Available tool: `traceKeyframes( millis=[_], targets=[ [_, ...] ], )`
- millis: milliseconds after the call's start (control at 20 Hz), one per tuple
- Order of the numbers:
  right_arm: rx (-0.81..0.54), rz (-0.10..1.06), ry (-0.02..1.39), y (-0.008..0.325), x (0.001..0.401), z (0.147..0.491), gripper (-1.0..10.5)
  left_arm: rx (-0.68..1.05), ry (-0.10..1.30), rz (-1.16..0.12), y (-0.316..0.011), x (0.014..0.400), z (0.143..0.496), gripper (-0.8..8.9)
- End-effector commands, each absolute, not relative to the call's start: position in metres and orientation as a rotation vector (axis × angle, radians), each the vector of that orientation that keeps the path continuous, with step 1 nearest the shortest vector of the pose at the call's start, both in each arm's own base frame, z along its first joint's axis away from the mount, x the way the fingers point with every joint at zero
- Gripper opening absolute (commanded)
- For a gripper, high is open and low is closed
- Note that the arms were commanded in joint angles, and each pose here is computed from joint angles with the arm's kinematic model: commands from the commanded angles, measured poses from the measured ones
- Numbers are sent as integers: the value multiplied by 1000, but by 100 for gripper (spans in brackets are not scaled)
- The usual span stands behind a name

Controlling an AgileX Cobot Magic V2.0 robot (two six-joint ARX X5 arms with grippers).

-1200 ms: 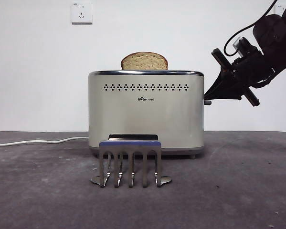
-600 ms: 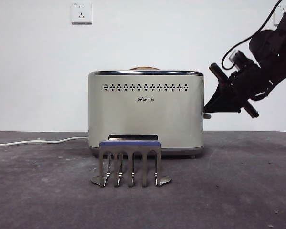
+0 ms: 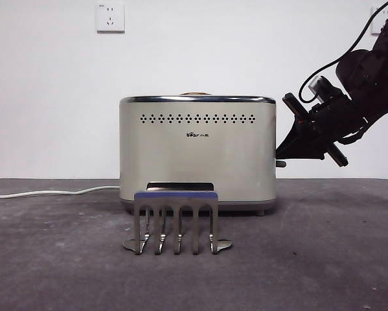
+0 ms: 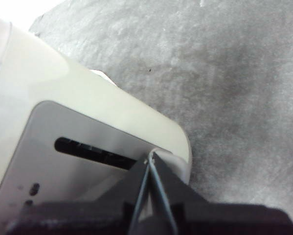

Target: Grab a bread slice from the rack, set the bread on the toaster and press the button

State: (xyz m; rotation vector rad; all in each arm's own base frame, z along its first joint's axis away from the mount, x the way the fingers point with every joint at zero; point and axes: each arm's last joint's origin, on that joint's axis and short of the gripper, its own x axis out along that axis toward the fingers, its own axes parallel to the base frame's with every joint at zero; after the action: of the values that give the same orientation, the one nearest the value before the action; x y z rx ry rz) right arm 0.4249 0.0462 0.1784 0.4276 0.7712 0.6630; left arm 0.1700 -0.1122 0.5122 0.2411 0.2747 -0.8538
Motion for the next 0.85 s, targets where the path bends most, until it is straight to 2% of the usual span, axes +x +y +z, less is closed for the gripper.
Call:
traceKeyframes(
  millis=[50, 650, 750, 850],
  targets=[
    [442, 613, 899, 47, 419, 145, -13, 234, 274, -859, -112, 170, 512, 256],
    [441, 614, 890, 46, 420, 147, -12, 234, 275, -859, -112, 170, 512, 256],
    [432, 620, 858, 46, 419, 159, -12, 235, 277, -859, -112, 170, 512, 256],
    [413, 631, 793, 45, 416, 184, -12, 235, 283, -860, -112, 170, 511, 256]
  ],
)
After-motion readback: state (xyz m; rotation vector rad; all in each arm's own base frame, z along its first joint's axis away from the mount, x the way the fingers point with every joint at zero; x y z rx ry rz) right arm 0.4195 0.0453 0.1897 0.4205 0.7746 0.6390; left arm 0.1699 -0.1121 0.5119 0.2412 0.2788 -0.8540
